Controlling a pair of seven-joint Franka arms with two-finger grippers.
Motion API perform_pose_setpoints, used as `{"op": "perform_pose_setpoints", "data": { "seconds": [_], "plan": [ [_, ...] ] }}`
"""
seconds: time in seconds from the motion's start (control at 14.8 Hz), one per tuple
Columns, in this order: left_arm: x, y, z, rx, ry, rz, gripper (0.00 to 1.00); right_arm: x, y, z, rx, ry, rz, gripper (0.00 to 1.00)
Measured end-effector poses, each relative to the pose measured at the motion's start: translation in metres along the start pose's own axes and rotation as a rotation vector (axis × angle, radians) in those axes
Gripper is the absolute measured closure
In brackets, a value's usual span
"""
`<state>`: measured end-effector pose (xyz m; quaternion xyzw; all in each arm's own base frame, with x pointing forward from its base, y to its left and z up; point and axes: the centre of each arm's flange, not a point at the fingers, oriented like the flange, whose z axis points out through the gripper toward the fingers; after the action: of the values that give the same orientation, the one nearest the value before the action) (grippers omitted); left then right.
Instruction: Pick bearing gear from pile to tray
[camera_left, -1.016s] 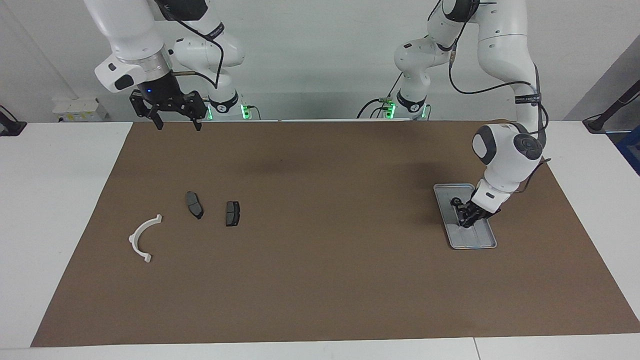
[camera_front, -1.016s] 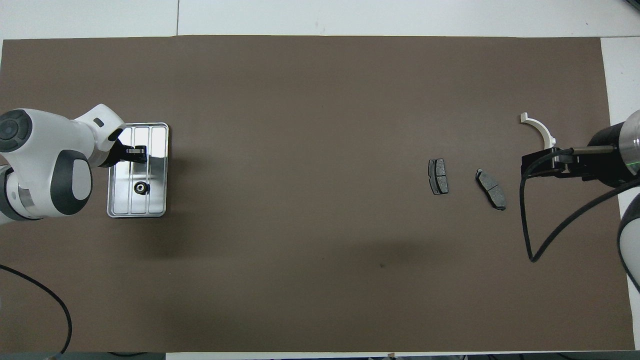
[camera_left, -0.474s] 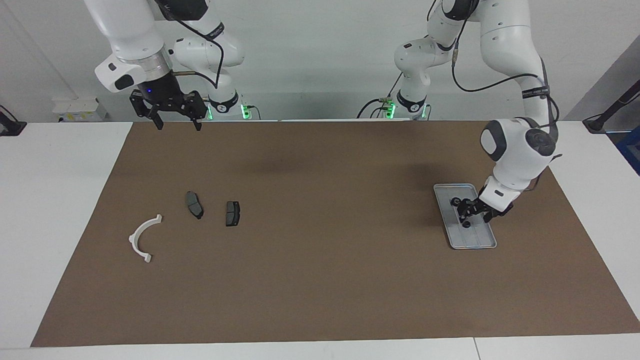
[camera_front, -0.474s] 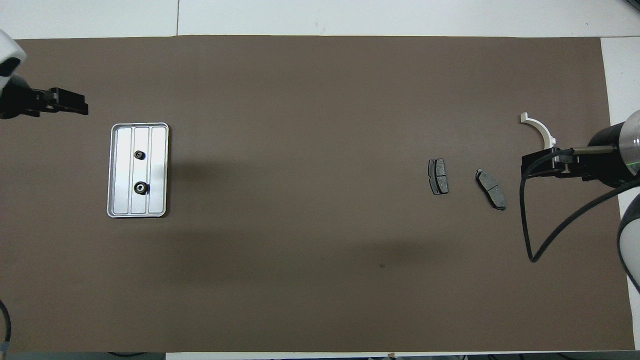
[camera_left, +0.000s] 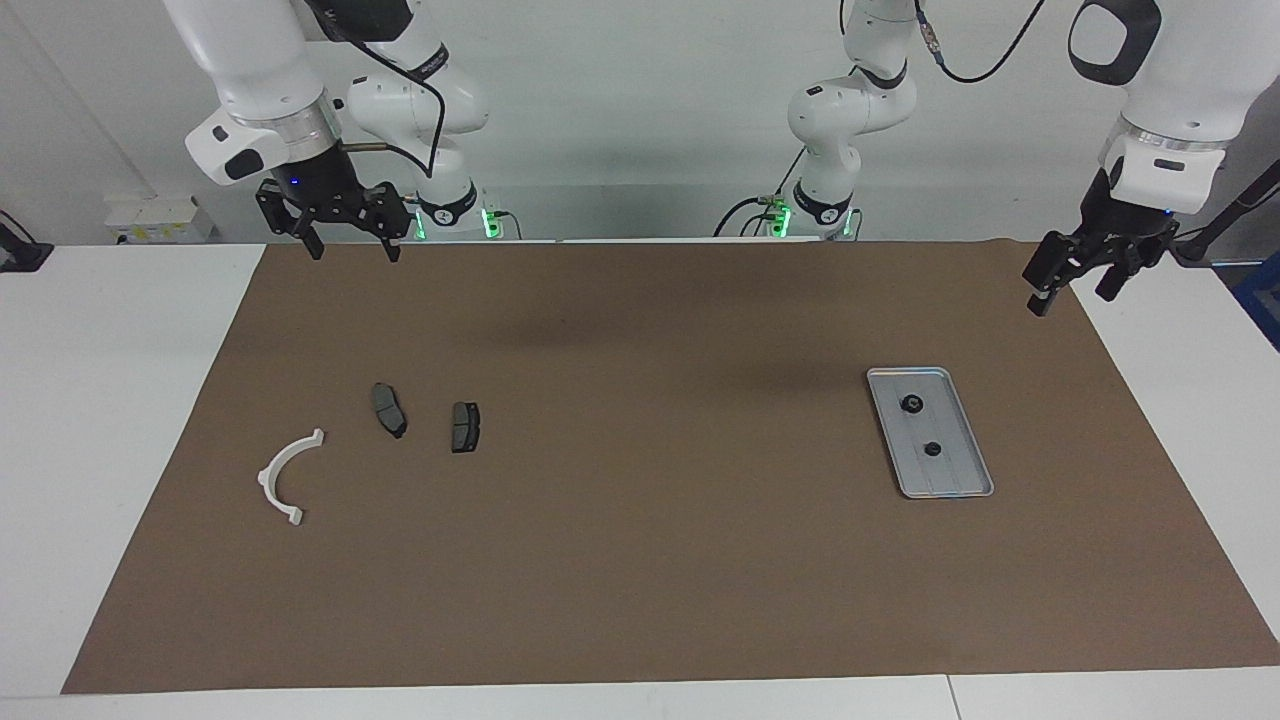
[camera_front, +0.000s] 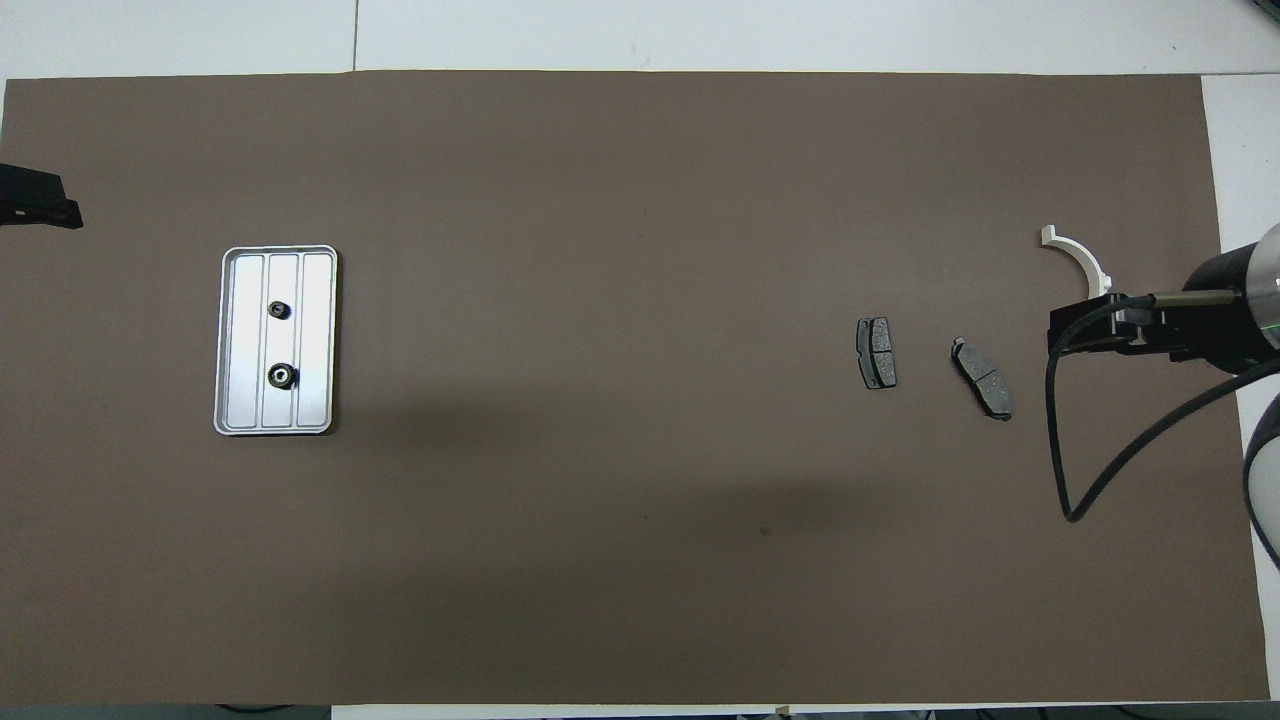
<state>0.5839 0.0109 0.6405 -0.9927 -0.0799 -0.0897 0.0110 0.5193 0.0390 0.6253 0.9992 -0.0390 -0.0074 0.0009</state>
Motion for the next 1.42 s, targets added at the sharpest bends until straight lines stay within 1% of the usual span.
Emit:
{"op": "perform_pose_setpoints", "data": {
  "seconds": [0.14, 0.27, 0.41, 0.47, 0.68, 0.95, 1.29, 1.42],
  "plan": [
    [-0.006, 0.007, 0.003, 0.009, -0.038, 0.01, 0.0, 0.0, 0.001, 0.0, 0.0, 0.0, 0.003, 0.0],
    [-0.015, 0.015, 0.003, 0.016, -0.09, 0.029, 0.0, 0.0, 0.002, 0.0, 0.0, 0.0, 0.004, 0.0],
    [-0.026, 0.014, -0.001, 0.008, -0.142, 0.041, 0.0, 0.0, 0.002, 0.0, 0.0, 0.0, 0.004, 0.0],
    [-0.029, 0.013, -0.003, 0.003, -0.158, 0.043, 0.0, 0.0, 0.002, 0.0, 0.0, 0.0, 0.004, 0.0],
    [-0.034, 0.012, -0.006, 0.002, -0.181, 0.049, 0.0, 0.0, 0.002, 0.0, 0.0, 0.0, 0.004, 0.0],
    [-0.037, 0.02, -0.006, 0.002, -0.19, 0.065, 0.0, 0.0, 0.002, 0.0, 0.0, 0.0, 0.004, 0.0],
    [-0.047, 0.025, -0.014, 0.008, -0.241, 0.083, 0.0, 0.0, 0.002, 0.0, 0.0, 0.001, 0.004, 0.0],
    [-0.049, 0.021, -0.022, 0.005, -0.23, 0.088, 0.0, 0.0, 0.002, 0.0, 0.0, 0.001, 0.004, 0.0]
  ]
}}
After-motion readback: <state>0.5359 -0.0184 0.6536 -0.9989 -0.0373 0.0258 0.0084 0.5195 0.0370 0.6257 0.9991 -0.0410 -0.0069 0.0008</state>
